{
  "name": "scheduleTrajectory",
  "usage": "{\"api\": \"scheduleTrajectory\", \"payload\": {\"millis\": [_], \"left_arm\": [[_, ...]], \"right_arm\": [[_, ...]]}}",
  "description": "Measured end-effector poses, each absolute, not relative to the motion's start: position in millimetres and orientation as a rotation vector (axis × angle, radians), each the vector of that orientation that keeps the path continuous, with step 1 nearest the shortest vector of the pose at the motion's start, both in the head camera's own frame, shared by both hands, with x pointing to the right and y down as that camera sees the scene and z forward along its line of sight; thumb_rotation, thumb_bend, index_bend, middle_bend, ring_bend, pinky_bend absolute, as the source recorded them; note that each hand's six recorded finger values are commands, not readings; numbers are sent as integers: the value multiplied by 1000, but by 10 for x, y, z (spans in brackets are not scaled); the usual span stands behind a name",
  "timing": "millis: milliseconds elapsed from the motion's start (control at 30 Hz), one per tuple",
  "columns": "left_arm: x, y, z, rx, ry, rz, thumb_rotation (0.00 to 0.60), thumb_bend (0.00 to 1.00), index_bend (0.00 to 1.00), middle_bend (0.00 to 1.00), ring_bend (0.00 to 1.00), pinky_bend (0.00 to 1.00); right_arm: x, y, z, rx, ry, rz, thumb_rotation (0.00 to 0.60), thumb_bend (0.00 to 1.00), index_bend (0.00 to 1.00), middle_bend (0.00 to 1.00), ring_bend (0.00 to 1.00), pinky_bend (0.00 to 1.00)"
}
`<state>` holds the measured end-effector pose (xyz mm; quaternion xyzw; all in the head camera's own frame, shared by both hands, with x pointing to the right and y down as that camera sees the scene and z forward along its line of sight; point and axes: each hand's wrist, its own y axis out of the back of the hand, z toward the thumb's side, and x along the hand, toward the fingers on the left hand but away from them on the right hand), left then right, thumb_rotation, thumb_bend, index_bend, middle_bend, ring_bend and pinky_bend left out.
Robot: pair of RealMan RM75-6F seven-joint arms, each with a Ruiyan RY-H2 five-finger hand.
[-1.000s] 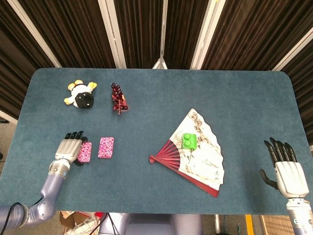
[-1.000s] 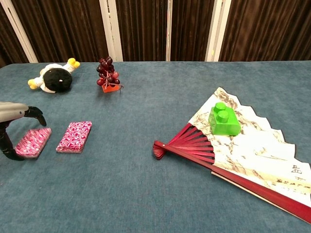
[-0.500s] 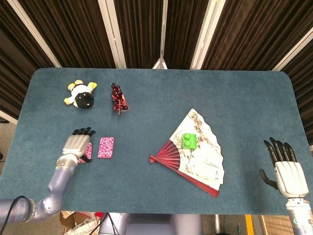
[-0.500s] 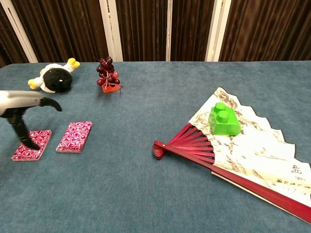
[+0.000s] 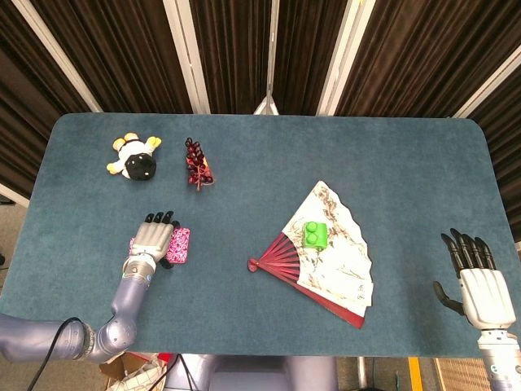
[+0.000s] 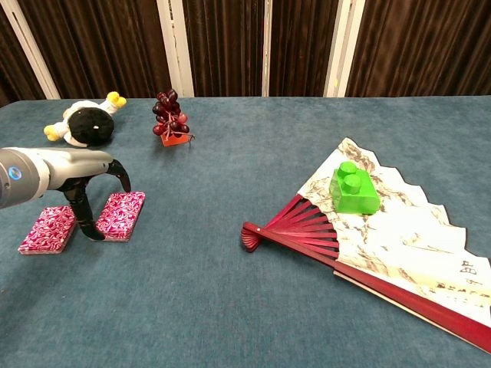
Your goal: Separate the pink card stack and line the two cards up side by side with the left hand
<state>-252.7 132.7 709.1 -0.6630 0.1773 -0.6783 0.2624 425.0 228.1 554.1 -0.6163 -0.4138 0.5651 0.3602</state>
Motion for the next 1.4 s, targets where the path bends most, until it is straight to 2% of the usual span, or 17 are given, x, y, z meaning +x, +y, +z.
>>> {"api": "scheduleTrajectory", "payload": {"millis": [233, 300, 467, 600, 1133, 1400], "left_arm": [[-2518, 1322, 7176, -1777, 470, -1855, 600, 195, 266, 0, 0, 0], [-2516, 1327, 7192, -1775, 465, -1858, 600, 221, 299, 0, 0, 0], [-2500, 1325, 7208, -1776, 470, -1853, 600, 376, 517, 0, 0, 0], [-2477, 1306, 7191, -1783, 498, -1835, 600, 409, 578, 0, 0, 11], [-2178, 1353, 6803, -1918, 576, -1622, 600, 410, 575, 0, 0, 12], [-1945, 1509, 6877, -1950, 517, -1596, 600, 405, 533, 0, 0, 12]], "right_arm": [[4255, 2281, 5541, -1586, -1068, 1458, 600, 367, 0, 0, 0, 51], [4254, 2281, 5542, -1587, -1068, 1458, 600, 367, 0, 0, 0, 51], [4253, 2282, 5543, -1587, -1069, 1457, 600, 366, 0, 0, 0, 51], [4254, 2277, 5539, -1586, -1069, 1457, 600, 367, 0, 0, 0, 51], [4246, 2284, 5542, -1583, -1065, 1457, 600, 366, 0, 0, 0, 51], [4255, 2284, 5539, -1586, -1072, 1458, 600, 366, 0, 0, 0, 51]]}}
